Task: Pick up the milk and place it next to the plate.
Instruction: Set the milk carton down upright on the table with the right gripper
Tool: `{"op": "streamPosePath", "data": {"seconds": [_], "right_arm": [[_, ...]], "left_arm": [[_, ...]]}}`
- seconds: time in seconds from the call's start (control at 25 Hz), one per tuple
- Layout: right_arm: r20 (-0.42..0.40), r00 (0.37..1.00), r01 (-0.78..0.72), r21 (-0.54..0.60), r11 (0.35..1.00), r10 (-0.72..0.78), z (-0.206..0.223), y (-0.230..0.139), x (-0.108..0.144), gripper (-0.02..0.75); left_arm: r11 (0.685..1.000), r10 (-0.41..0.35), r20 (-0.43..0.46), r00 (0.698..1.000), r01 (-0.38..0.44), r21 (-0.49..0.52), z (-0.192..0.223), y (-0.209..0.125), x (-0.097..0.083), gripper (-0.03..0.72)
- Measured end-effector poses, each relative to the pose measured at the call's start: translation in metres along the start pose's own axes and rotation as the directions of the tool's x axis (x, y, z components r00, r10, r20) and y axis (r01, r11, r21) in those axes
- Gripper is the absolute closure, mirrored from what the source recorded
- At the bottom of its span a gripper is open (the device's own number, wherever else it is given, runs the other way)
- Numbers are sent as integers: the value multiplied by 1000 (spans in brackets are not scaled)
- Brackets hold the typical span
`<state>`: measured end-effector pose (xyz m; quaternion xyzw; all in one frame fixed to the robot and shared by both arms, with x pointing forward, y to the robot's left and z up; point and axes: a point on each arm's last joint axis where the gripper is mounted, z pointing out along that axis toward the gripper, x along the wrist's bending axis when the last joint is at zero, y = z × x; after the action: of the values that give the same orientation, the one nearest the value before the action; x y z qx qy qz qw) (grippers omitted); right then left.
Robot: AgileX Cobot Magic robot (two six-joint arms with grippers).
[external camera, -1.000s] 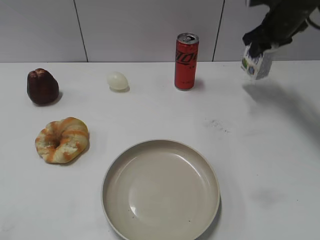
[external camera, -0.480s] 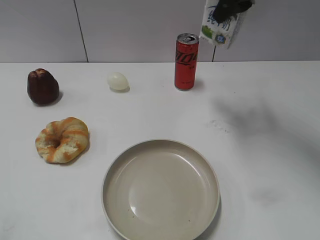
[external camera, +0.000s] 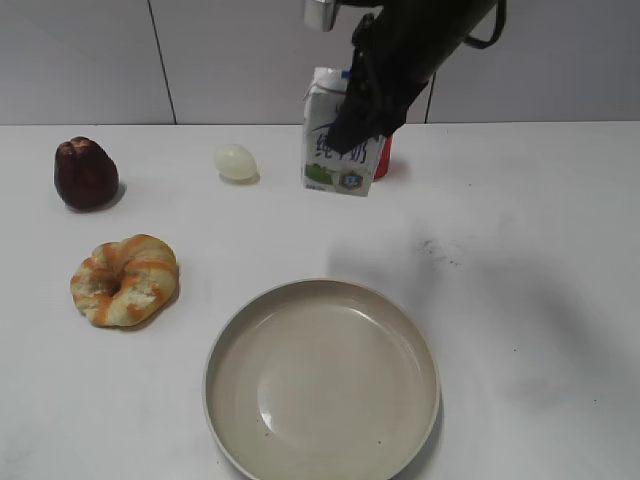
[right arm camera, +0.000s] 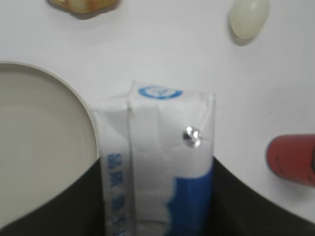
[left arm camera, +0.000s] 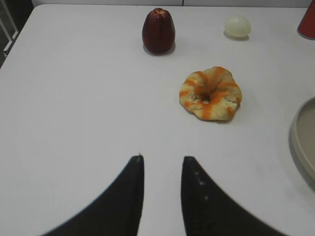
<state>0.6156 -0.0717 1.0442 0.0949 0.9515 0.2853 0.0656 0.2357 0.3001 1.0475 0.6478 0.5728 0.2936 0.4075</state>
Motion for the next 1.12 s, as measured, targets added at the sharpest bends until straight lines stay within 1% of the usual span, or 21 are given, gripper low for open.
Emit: {"op": "streamPosePath", "data": {"seconds": [0.08,0.28,0.4,0.64,0.88,1.0,1.12], "right_arm": [[-18,1000,23,11,1000,-23,18,2,4,447],[-55,998,38,61,997,-34,57,-6,6,447],[-54,997,54,83,995,-50,74,-13,3,447],[-48,998,54,98,994,-49,92,-22,-1,447],[-101,994,51,154,987,-36,115,-37,0,446],[-104,994,54,159,986,-38,116,-38,1,408],[-102,994,61,166,984,-44,115,-38,0,314]], "left_arm": [[1000,0,0,1000,0,0,0,0,0,481],[1000,0,0,1000,0,0,0,0,0,481],[1000,0,0,1000,0,0,0,0,0,481],[1000,0,0,1000,0,0,0,0,0,481],[1000,0,0,1000,0,0,0,0,0,481],[1000,0,0,1000,0,0,0,0,0,481],[1000,0,0,1000,0,0,0,0,0,481]]}}
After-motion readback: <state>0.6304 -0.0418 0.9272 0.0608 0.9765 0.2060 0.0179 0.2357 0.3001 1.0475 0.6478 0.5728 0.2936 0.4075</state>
